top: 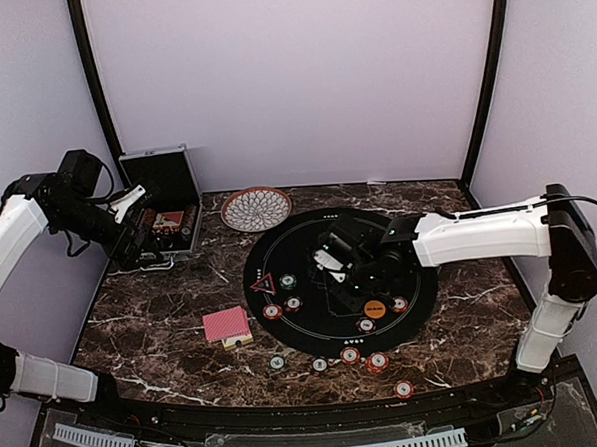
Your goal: Distribute texas hold em gaming equipment
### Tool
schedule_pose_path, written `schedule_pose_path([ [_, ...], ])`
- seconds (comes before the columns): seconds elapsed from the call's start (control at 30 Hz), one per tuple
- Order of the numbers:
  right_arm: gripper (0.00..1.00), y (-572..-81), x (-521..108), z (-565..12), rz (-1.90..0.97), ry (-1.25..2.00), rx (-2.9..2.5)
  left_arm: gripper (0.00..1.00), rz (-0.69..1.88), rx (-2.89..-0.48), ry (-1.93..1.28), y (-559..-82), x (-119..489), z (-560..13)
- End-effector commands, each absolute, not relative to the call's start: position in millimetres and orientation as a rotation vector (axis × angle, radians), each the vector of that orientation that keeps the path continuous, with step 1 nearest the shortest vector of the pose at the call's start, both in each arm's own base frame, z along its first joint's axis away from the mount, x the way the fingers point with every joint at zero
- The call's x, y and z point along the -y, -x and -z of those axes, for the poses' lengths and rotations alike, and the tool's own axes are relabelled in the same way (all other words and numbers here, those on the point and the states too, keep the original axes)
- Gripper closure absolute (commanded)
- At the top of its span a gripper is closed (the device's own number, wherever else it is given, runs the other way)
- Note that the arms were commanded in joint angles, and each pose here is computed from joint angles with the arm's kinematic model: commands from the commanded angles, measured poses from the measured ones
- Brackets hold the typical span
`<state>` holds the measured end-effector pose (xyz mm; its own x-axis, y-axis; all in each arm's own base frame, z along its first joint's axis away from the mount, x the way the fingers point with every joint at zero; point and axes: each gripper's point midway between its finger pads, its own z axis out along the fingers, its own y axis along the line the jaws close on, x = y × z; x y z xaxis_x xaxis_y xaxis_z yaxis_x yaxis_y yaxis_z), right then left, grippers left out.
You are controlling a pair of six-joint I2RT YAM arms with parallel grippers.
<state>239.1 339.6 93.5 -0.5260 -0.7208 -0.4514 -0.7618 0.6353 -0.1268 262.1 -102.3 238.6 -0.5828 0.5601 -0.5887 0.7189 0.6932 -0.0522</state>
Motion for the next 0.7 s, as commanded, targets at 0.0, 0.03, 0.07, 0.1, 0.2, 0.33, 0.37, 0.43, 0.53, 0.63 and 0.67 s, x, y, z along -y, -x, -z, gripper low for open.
schedule_pose_path([
  [0.0, 0.74, -273.1, -280.0, -82.6, 0.047, 0.870, -2.511, 0.01, 0.430, -2.337, -1.020, -258.5, 110.2, -242.5],
  [0.03, 0.74, -278.6, -267.9, -79.0, 0.076, 0.815, -2.536, 0.01, 0.432, -2.337, -1.025, -258.2, 110.7, -242.2],
  [0.07, 0.74, -284.7, -255.4, -76.2, 0.106, 0.753, -2.557, 0.01, 0.434, -2.340, -1.029, -258.4, 111.3, -241.1],
  [0.1, 0.74, -289.0, -245.5, -74.0, 0.118, 0.701, -2.575, 0.01, 0.437, -2.339, -1.032, -258.6, 111.7, -240.9],
  [0.2, 0.74, -299.8, -217.3, -70.7, 0.158, 0.534, -2.617, 0.01, 0.455, -2.342, -1.054, -256.1, 113.5, -237.6],
  [0.33, 0.74, -306.2, -185.7, -71.2, 0.178, 0.371, -2.646, 0.01, 0.472, -2.353, -1.072, -254.9, 114.7, -233.0],
  [0.37, 0.74, -307.1, -178.4, -70.9, 0.179, 0.337, -2.653, 0.01, 0.473, -2.356, -1.072, -255.3, 114.6, -232.0],
  [0.43, 0.74, -308.9, -165.1, -69.7, 0.176, 0.279, -2.667, 0.01, 0.481, -2.355, -1.075, -255.8, 115.8, -230.7],
  [0.53, 0.74, -309.7, -152.4, -67.4, 0.183, 0.229, -2.680, 0.01, 0.505, -2.353, -1.085, -254.7, 118.3, -228.9],
  [0.63, 0.74, -308.9, -146.9, -63.9, 0.177, 0.203, -2.695, 0.01, 0.541, -2.357, -1.121, -251.2, 121.6, -224.7],
  [0.67, 0.73, -308.1, -146.7, -62.0, 0.173, 0.199, -2.701, 0.01, 0.552, -2.365, -1.131, -248.6, 122.1, -223.0],
])
